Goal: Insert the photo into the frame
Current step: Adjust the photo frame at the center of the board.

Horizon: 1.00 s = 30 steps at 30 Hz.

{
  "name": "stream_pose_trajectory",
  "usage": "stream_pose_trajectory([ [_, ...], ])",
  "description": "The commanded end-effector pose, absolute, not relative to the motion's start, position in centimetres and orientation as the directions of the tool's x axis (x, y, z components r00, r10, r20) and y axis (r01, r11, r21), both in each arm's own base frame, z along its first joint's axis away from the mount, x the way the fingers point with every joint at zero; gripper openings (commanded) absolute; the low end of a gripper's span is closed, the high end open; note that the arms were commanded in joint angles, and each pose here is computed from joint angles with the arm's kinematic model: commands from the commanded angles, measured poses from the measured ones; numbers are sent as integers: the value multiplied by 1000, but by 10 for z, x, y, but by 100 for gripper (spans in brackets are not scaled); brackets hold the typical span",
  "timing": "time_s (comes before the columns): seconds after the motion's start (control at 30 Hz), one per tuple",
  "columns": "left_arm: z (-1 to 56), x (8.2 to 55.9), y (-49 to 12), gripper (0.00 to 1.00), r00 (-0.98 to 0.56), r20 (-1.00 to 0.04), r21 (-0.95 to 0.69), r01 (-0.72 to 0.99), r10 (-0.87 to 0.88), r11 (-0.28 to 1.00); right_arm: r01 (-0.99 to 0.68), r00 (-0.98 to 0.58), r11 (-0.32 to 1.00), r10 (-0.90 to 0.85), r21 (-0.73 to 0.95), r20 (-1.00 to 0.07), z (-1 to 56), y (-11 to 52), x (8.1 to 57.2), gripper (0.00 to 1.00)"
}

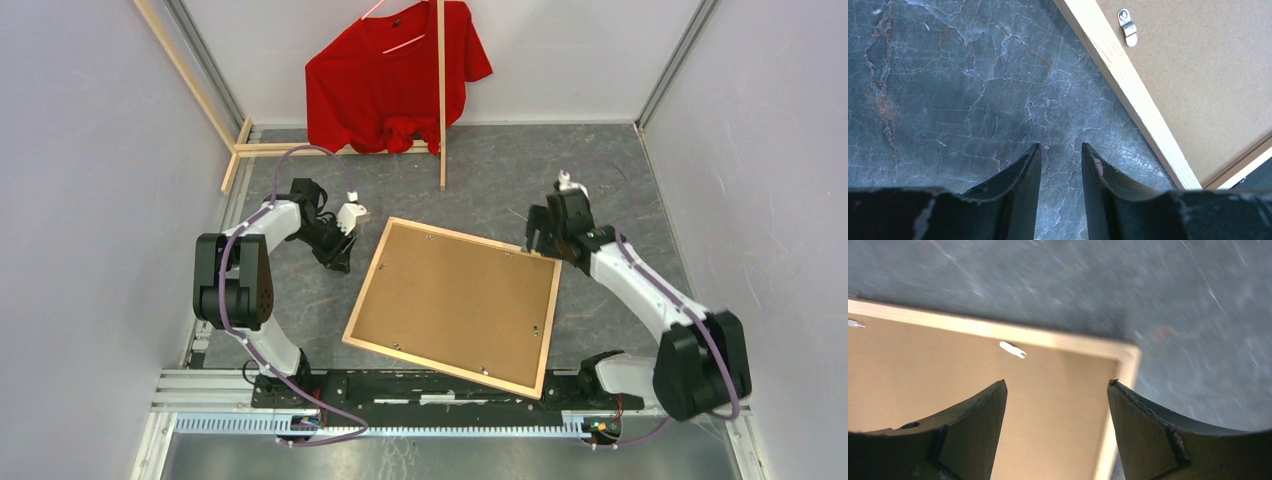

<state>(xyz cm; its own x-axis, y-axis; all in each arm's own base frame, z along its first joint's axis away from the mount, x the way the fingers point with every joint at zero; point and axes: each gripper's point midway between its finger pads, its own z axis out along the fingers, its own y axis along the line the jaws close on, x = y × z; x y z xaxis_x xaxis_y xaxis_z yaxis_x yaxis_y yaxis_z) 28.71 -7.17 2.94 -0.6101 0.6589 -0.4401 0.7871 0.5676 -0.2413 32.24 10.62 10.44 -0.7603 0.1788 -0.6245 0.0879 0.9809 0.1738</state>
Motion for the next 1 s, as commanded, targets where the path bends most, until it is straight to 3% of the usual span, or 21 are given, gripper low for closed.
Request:
stream_pose_trajectory([
  [0.0, 40, 295, -77, 43, -619, -464, -242, 777, 634, 581, 200, -788, 978, 199, 62, -583, 72, 56, 268, 80],
  [0.27, 41, 280, -88, 47, -616, -476, -304, 785, 627, 540, 229, -813, 970, 237, 82, -533, 37, 44, 232, 68],
  [0.6, 28, 266, -89, 51, -620, -440, -329, 784, 650, 526, 207, -803, 961, 275, 185, -528, 22, 65, 256, 31],
  [0.97, 16, 252, -104, 51, -620, -430, -368, 784, 657, 499, 167, -780, 981, 194, 99, -595, 60, 66, 340, 32],
])
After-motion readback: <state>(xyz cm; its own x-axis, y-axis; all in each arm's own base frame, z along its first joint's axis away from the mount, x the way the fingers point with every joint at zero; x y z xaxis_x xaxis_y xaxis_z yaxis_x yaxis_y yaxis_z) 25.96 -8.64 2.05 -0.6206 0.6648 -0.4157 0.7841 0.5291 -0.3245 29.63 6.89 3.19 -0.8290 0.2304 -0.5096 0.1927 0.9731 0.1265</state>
